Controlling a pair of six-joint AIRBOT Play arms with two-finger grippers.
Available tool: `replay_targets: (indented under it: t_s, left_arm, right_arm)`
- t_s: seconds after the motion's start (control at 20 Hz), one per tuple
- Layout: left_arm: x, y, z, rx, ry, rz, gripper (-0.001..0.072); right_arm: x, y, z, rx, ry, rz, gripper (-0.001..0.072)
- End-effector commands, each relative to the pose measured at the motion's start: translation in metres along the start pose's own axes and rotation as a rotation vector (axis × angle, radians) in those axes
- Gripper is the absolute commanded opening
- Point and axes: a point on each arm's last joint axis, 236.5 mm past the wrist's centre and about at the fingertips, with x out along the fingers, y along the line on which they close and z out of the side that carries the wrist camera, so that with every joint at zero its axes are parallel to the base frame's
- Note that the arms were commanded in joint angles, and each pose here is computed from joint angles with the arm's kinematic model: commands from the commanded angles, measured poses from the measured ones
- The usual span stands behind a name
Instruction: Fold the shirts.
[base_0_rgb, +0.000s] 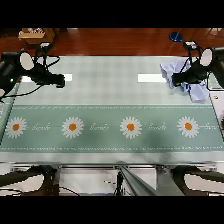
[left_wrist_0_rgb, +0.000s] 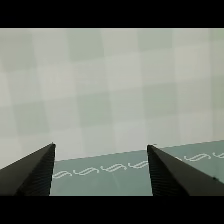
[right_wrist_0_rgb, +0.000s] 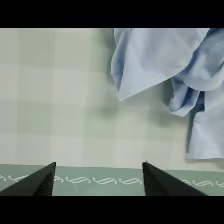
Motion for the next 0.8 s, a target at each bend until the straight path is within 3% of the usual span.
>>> replay_targets:
  t_s: [0.0, 0.55, 0.75]
  left_arm:
    - [0.0, 0.0, 0.0, 0.0, 0.0, 0.0, 0.0701]
    - [0.001, 0.0, 0.0, 0.0, 0.0, 0.0, 0.0701]
    - [0.003, 0.001, 0.014, 0.001, -0.055, 0.003, 0.07]
  right_arm:
    - [0.0, 0.0, 0.0, 0.0, 0.0, 0.0, 0.0599]
    - [-0.001, 0.0, 0.023, 0.0, -0.098, 0.0, 0.0599]
    - [-0.014, -0.006, 0.078, -0.026, -0.335, -0.031, 0.0599]
